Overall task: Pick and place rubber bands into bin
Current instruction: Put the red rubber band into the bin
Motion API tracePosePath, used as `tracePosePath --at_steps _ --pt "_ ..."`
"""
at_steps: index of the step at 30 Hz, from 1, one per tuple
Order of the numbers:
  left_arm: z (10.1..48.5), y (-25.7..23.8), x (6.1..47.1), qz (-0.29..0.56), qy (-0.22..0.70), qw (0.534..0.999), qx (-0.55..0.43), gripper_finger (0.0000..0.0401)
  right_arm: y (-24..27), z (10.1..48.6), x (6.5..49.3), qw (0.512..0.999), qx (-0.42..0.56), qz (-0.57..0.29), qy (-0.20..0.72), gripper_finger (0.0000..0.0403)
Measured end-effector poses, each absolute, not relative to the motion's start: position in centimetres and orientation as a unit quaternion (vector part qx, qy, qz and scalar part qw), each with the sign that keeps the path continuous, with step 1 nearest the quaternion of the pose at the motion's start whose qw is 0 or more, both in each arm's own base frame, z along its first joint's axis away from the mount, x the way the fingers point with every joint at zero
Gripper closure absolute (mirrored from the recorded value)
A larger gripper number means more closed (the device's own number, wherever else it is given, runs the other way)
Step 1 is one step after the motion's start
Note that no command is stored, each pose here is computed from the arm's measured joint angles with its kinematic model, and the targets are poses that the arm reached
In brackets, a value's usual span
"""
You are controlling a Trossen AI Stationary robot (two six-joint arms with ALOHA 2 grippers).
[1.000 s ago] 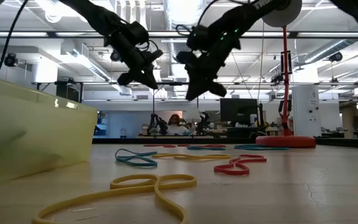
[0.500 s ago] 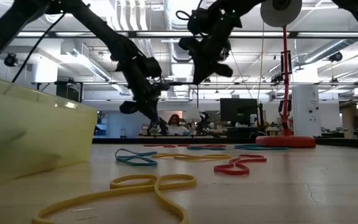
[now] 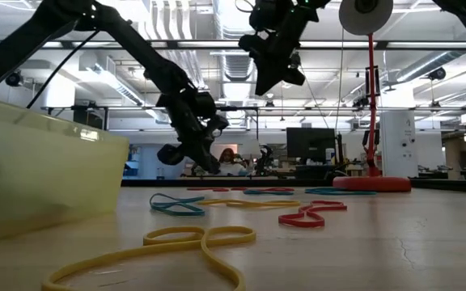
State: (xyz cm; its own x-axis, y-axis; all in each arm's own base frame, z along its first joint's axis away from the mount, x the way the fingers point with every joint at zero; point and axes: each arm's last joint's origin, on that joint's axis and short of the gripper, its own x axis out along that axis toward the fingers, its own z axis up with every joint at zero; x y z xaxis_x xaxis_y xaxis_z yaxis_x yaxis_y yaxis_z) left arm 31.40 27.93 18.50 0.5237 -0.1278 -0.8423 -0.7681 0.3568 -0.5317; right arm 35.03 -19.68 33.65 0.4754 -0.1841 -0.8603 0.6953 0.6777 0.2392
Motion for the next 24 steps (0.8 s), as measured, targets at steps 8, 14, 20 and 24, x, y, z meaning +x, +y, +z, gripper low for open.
tracePosePath --at_steps 8,14,20,24 --pt "18.7 28.3 31.7 0.235 0.424 0.697 -0.529 0.0401 -19.8 33.6 35.0 0.817 0.263 -0.256 0.445 0.0394" --pt "21.9 29.2 32.8 0.247 0.411 0.763 -0.433 0.0401 -19.9 32.7 34.8 0.81 0.259 -0.254 0.46 0.0394" --pt "24.9 27.6 33.5 0.193 0.415 0.735 -0.501 0.0401 -19.9 32.1 34.5 0.803 0.252 -0.248 0.48 0.0394" --pt "24.9 25.4 34.8 0.15 0.43 0.727 -0.514 0.0401 -20.1 32.0 34.3 0.804 0.247 -0.242 0.484 0.0394"
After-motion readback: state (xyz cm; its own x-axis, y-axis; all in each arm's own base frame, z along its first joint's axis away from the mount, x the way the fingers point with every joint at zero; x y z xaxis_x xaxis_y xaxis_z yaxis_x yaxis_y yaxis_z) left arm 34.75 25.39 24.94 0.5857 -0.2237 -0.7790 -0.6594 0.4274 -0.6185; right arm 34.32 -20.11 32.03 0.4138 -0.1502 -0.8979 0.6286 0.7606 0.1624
